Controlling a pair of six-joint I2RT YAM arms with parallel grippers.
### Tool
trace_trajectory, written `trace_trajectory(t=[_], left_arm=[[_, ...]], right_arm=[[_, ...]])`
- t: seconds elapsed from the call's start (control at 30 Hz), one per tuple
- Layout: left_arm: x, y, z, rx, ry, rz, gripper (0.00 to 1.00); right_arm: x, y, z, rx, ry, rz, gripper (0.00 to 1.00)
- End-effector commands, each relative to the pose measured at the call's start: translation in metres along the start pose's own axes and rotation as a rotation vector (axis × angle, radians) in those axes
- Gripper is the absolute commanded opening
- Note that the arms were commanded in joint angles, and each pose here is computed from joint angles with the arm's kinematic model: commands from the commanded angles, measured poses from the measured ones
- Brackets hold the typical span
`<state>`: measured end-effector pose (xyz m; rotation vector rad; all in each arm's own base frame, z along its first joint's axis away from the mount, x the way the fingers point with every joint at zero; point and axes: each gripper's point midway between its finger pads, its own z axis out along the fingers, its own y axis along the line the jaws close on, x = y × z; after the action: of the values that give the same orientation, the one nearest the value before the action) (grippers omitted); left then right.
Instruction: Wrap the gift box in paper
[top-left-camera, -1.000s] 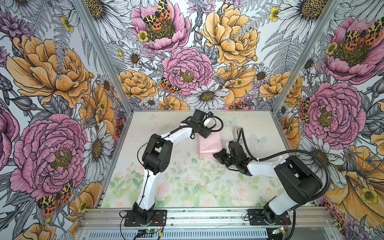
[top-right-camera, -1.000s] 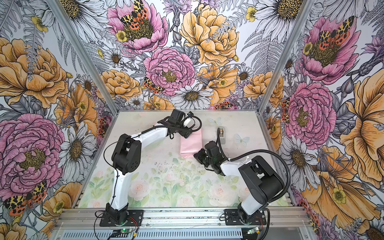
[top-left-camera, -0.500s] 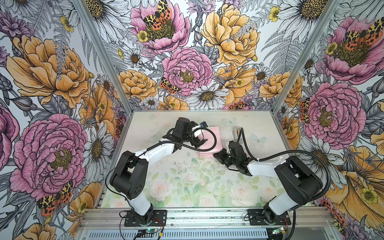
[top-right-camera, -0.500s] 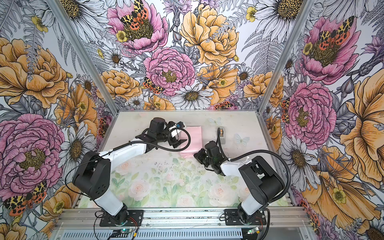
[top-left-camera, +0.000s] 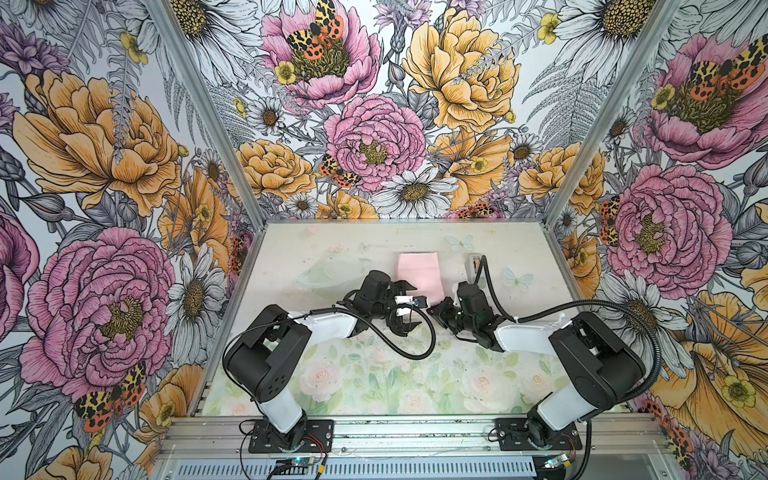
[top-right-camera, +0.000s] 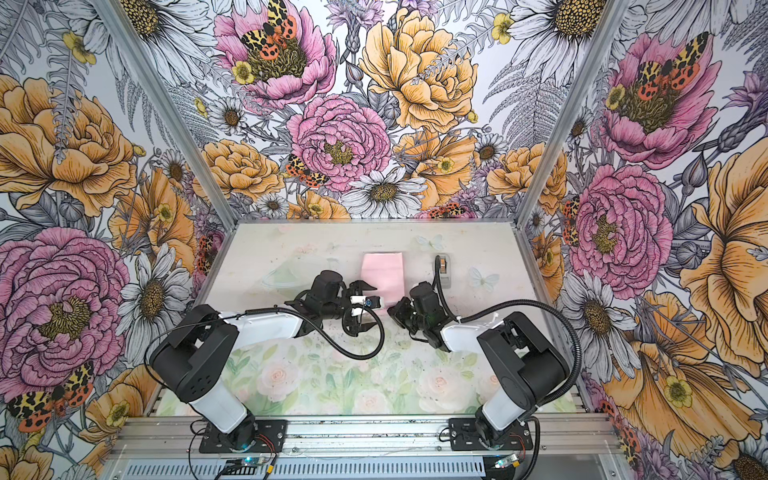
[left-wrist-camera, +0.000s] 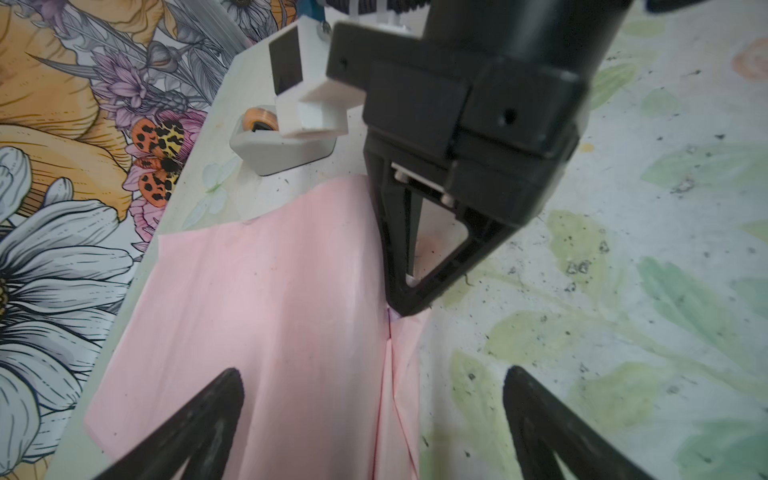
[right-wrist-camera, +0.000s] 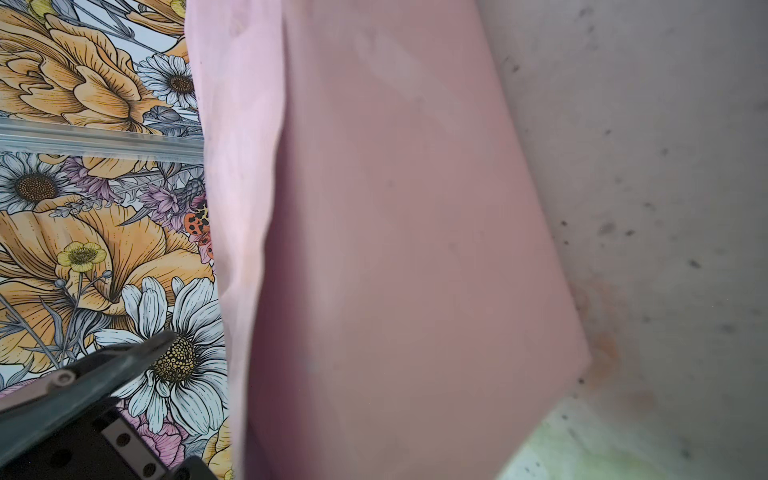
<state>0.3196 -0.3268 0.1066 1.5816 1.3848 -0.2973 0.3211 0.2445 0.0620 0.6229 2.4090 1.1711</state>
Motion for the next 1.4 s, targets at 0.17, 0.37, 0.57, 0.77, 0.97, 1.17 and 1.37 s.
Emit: trace_trajectory(t=[0.17,0.37,0.57,0.77,0.97,1.17,1.37], left_arm=[[0.011,0.004,0.012,-0.086,0.051,0.061,0.99],[0.029,-0.004,0.017,-0.077,0.119,0.073,0.99],[0.04,-0.004,0.026,-0.098,0.182,0.074,0.99],[0.05,-0.007,0.04,-0.119,0.26,0.064,0.97],[0.052,-0.01,0.047,-0.123,0.267,-0.012,0.89],[0.062,-0.021,0.05,-0.103,0.287,-0.052,0.79],[0.063,-0.021,0.052,-0.116,0.32,-0.071,0.74]], right_arm=[[-0.005,0.017,-0.004,-0.049,-0.029,-0.038,0.0],[-0.005,0.017,-0.004,-0.048,-0.031,-0.038,0.0],[-0.005,0.018,-0.005,-0.05,-0.031,-0.038,0.0],[-0.005,0.019,-0.006,-0.05,-0.035,-0.039,0.0],[-0.005,0.02,-0.007,-0.052,-0.037,-0.043,0.0],[-0.009,0.022,-0.01,-0.056,-0.049,-0.044,0.0],[-0.014,0.025,-0.023,-0.071,-0.09,-0.055,0.15]])
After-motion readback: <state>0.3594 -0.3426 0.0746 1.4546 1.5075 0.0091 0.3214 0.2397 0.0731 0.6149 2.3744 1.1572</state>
